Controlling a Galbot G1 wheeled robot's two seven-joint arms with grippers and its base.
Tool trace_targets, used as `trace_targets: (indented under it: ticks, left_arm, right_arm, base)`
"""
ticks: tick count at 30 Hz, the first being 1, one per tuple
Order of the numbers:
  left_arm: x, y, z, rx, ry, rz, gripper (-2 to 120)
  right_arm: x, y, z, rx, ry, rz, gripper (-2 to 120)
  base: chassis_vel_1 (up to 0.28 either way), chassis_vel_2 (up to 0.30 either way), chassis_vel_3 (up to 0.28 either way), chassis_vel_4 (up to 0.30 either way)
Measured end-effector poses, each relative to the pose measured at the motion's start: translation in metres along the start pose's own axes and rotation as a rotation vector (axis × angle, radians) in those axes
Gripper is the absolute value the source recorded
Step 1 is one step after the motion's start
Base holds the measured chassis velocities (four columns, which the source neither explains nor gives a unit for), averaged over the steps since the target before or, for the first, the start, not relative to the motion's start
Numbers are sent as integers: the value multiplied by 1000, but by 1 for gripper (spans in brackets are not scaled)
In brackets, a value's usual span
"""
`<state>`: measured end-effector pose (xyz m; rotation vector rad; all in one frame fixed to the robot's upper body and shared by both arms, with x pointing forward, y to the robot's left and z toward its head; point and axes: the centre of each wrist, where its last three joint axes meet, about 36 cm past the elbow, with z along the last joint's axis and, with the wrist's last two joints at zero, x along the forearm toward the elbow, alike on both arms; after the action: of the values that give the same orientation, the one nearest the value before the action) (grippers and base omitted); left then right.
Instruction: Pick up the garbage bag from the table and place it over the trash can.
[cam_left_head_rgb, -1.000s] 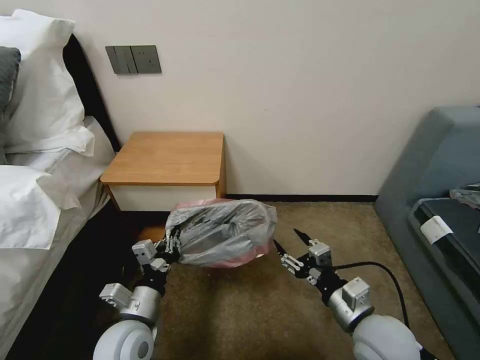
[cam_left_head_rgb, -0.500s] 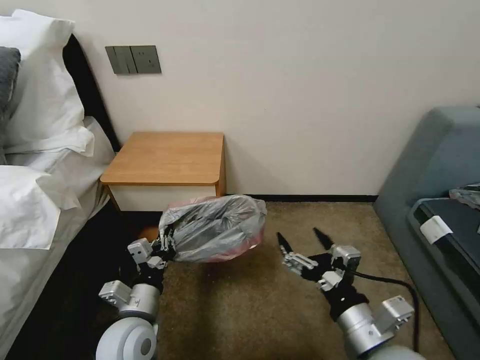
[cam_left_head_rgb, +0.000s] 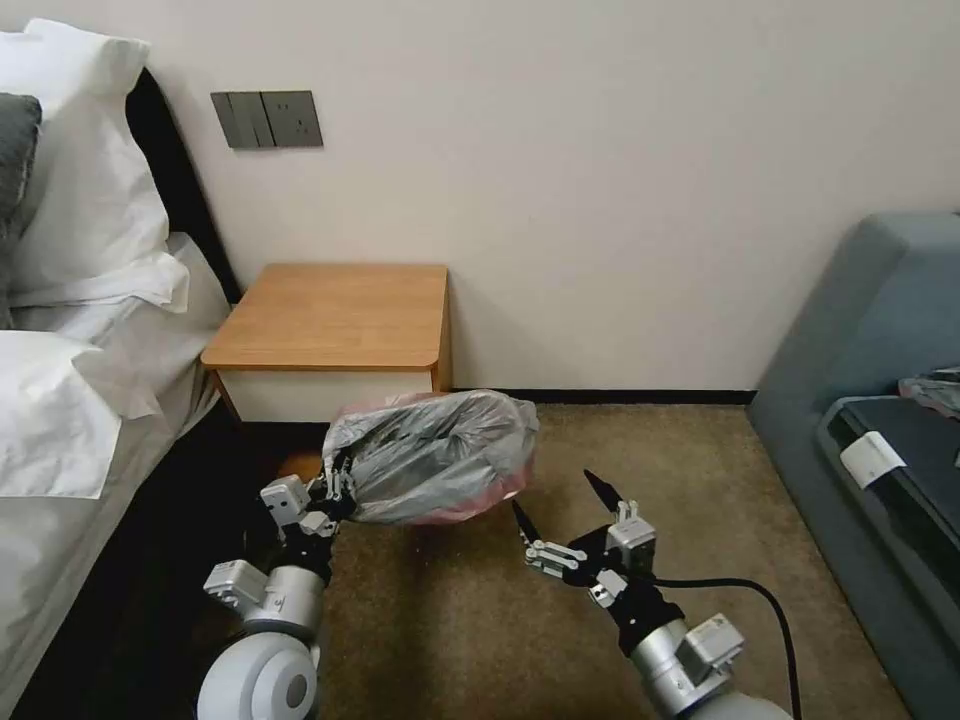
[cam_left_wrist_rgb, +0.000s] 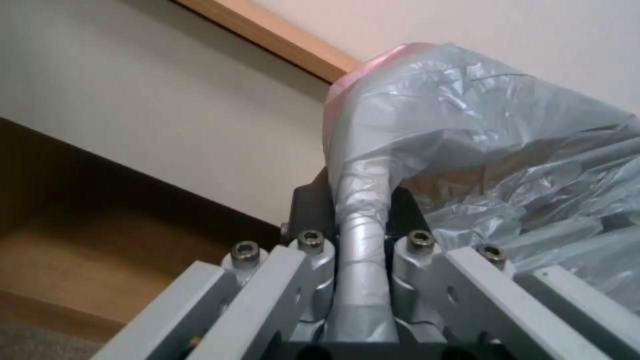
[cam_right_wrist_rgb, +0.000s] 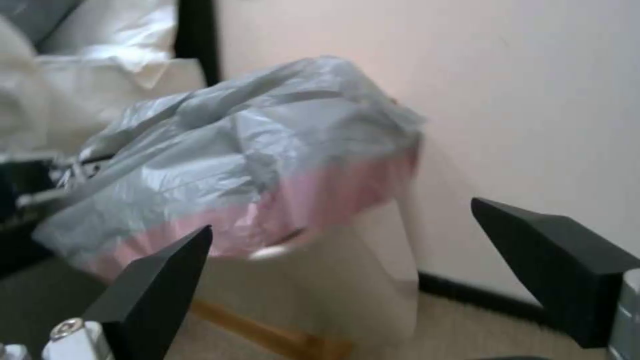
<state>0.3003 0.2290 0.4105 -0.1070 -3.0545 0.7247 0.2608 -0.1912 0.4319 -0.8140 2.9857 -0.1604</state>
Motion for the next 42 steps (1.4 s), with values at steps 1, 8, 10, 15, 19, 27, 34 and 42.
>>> trace_targets:
  ticks: [1,8,10,15,19,27,34,42]
  left_arm:
    - [0,0,0,-2,1,0,5]
    - [0,-1,3,-6,5,-2,5]
    - [1,-2,4,-7,7,-2,5]
    - [2,-3,6,-7,9,-7,5]
    - [2,-6,7,1,4,-8,5]
    - [2,-5,5,-1,1,-6,5]
    - [2,-7,5,4,1,-4,4]
    - [2,-8,5,4,0,-4,4]
  right_arm:
    - [-5,-1,2,16,-12,-23,100]
    - [-17,5,4,-8,-29,-61,100]
    - [-19,6,6,-15,-28,-66,100]
    - [-25,8,5,-27,-37,-82,100]
    - [-30,9,8,-5,-38,-91,96]
    - [-28,6,10,47,-36,-78,69]
    - [-26,2,9,57,-36,-65,44]
    - [-25,4,9,53,-36,-63,19]
  base:
    - [0,0,0,0]
    - [0,0,0,0]
    - [0,0,0,0]
    - [0,0,0,0]
    - [0,0,0,0]
    - [0,0,0,0]
    - [0,0,0,0]
    - [0,0,0,0]
